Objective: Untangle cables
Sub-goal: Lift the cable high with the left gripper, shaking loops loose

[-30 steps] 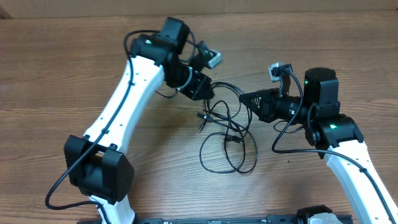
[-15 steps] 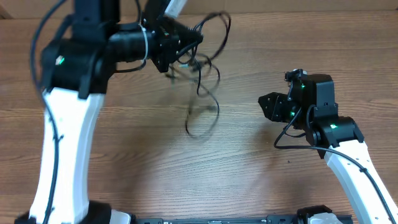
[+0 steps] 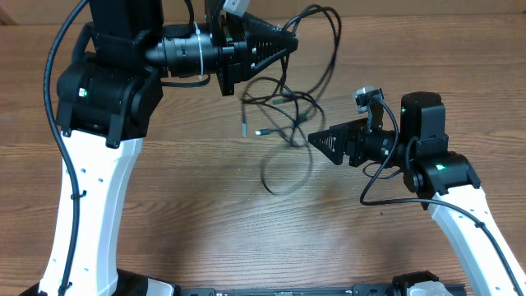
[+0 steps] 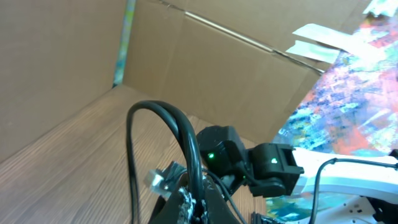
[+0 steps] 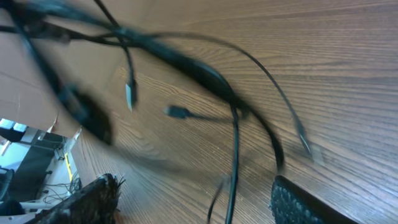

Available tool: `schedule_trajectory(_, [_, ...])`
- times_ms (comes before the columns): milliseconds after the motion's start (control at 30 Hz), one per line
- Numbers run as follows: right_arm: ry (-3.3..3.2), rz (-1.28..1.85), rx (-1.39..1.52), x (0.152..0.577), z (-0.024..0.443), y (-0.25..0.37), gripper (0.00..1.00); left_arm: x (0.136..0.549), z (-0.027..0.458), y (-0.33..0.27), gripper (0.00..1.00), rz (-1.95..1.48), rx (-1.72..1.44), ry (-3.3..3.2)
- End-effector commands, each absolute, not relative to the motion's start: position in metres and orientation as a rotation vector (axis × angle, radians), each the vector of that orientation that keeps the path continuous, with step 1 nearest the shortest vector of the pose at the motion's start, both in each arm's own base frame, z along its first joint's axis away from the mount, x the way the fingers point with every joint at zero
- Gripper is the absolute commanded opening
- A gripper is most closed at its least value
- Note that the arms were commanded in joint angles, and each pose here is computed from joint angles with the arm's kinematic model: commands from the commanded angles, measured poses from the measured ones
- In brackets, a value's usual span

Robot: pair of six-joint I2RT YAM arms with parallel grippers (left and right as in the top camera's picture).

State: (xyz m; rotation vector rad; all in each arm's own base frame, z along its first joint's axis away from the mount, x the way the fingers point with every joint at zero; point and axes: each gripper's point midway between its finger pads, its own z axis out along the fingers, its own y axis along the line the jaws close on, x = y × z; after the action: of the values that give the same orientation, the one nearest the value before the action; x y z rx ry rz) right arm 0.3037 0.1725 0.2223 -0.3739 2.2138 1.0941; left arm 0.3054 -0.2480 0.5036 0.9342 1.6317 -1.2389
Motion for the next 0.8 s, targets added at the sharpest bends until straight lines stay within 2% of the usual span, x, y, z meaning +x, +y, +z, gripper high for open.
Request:
schedule_trajectory(0, [2.188,1.071,-0.392,0.307,0.226,0.172,0.79,0.294,0.515,-0.252,0.04,-1.311,0.953,1.597])
schedule_trajectory(267, [2.238,0.785,-0.246,0.334,0.210,0.141,0.79,0.284,0.536,-0.254,0.04,-1.387,0.991,1.509])
schedule_trajectory(367, [2.257,0.666,-0.168,0.343,0.204,0.125,0.69,0.284,0.537,-0.254,0.04,-1.386,0.989,1.507])
schedule_trajectory(533, [2.257,0.499,0.077,0.360,0.201,0.093,0.68,0.283,0.538,-0.254,0.04,-1.388,0.988,1.504])
schedule_trajectory(667, [2.208,0.488,0.088,0.368,0.210,0.091,0.63,0.281,0.542,-0.252,0.04,-1.383,0.987,1.494])
schedule_trajectory(733, [2.195,0.482,0.089,0.371,0.211,0.091,0.52,0.280,0.544,-0.250,0.04,-1.375,0.985,1.487])
schedule_trajectory(767, [2.198,0.458,0.103,0.373,0.209,0.087,0.41,0.280,0.545,-0.249,0.04,-1.371,0.984,1.485])
